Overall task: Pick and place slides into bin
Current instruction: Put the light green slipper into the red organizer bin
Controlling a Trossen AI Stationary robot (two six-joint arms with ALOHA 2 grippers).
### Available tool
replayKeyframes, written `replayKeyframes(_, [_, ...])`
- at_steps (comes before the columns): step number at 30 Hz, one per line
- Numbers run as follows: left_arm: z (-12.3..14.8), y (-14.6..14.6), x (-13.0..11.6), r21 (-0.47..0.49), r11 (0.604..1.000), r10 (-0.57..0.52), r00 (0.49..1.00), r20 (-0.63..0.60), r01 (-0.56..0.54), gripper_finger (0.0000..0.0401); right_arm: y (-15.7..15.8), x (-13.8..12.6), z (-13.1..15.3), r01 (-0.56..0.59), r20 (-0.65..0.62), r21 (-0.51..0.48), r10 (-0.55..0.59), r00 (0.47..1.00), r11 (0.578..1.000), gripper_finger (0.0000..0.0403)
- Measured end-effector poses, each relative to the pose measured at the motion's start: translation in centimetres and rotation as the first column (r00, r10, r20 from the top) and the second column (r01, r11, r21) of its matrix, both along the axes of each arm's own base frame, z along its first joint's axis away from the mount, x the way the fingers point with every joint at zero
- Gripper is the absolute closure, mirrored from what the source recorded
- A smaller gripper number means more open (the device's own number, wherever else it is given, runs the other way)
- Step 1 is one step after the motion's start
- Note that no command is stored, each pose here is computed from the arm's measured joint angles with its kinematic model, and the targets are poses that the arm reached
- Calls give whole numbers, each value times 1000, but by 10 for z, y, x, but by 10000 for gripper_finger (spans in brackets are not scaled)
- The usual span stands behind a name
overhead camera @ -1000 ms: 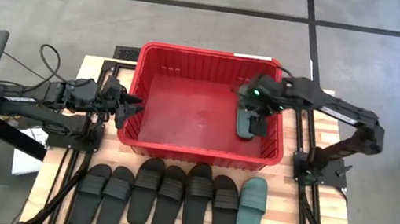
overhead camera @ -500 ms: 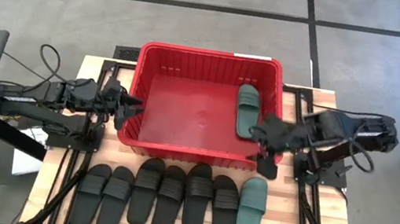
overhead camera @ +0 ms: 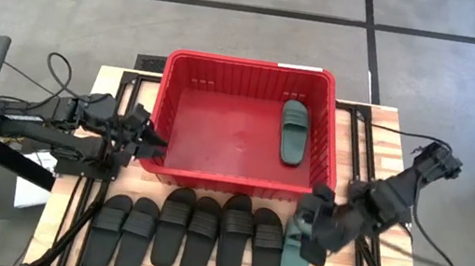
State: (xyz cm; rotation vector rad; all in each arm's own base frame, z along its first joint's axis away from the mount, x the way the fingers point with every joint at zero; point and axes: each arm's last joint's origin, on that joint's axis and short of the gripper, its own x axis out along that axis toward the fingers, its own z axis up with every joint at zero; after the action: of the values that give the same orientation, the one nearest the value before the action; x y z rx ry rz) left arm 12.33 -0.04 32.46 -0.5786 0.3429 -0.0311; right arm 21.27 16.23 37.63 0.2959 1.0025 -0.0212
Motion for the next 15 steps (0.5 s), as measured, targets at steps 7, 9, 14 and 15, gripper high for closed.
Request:
replayKeyframes(7, [-1, -1, 0, -20, 1000, -17, 1000, -14, 17, 218, 43, -3, -26, 42, -90, 18, -40, 995, 999, 147])
replayKeyframes(9, [-1, 0, 0, -6, 1000, -12, 1000, -13, 12, 218, 55, -3, -36, 55, -113, 7, -54, 992, 998, 147])
replayKeyframes(14, [-1, 1, 0, 21, 999, 36, 999, -12, -35, 218, 82, -5, -62, 72, -182, -46, -79, 980, 996, 147])
replayKeyframes(15, [-1, 1, 0, 25, 999, 44, 999, -12, -44, 218, 87, -6, -69, 70, -199, -67, -82, 977, 995, 147])
